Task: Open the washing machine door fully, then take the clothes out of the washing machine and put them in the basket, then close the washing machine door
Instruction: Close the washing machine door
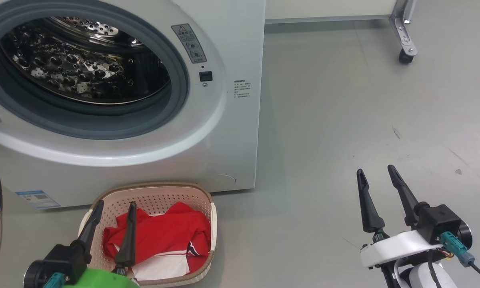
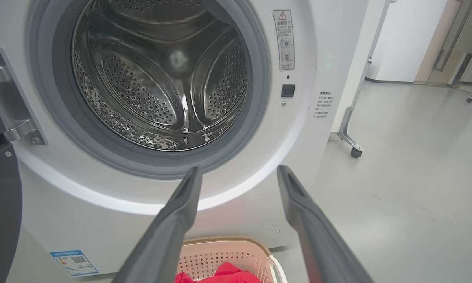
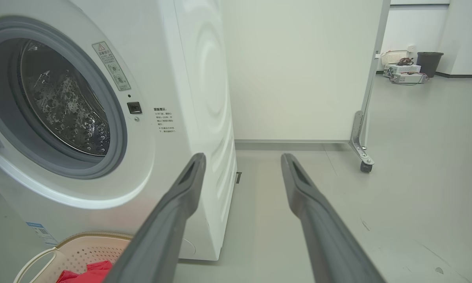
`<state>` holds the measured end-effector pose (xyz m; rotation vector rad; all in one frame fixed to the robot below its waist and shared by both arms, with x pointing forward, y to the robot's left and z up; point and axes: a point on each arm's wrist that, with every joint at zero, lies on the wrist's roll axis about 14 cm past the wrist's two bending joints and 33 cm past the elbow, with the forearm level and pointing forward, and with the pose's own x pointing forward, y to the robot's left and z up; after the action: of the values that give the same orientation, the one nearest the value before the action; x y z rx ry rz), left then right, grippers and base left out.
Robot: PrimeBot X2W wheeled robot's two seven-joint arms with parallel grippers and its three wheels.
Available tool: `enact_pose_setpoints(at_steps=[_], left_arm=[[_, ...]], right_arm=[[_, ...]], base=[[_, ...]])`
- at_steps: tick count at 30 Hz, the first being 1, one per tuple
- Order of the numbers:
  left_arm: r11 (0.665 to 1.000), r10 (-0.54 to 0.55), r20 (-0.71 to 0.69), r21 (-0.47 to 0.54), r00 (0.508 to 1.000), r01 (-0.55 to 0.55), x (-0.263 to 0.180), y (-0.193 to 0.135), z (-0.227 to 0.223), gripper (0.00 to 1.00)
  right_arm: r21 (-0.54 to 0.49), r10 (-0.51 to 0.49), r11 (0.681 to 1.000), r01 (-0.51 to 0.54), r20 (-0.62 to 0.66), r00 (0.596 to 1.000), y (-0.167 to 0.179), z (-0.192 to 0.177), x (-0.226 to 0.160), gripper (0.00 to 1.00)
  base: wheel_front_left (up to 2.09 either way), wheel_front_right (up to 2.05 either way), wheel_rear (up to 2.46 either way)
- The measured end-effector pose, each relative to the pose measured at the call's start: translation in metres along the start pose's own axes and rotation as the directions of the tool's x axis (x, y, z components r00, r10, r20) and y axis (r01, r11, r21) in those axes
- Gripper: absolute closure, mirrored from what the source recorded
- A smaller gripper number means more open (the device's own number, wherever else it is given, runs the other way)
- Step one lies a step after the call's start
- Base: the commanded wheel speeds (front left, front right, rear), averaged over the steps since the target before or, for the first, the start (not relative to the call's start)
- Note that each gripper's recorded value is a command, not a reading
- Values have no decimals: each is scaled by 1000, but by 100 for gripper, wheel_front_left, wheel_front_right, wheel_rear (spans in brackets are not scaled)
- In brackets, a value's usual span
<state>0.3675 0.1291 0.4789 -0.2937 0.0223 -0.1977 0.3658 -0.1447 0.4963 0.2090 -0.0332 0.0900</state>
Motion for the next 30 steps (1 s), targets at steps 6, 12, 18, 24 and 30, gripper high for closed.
enact_pose_setpoints(at_steps=[6, 12, 18, 24, 30], left_arm=[[1000, -3, -1, 6, 1000, 3, 0, -1, 0, 0], [1000, -15, 4, 5, 1000, 15, 1, -5, 1, 0], [1000, -16, 4, 7, 1000, 16, 1, -5, 1, 0], [1000, -15, 3, 13, 1000, 15, 1, -5, 1, 0], [1000, -14, 3, 13, 1000, 13, 1, -4, 1, 0]], right_arm=[[1, 0, 1000, 0, -2, 1000, 0, -1, 0, 0], [1, 0, 1000, 0, -4, 1000, 0, -1, -1, 0], [3, 4, 1000, -4, -7, 1000, 0, -2, -1, 0], [3, 4, 1000, -4, -14, 1000, 0, -5, -1, 0], [3, 5, 1000, -5, -16, 1000, 1, -5, -1, 0]], base=[[-111, 111, 0], [-131, 131, 0], [-115, 115, 0], [-95, 95, 0], [-71, 71, 0]])
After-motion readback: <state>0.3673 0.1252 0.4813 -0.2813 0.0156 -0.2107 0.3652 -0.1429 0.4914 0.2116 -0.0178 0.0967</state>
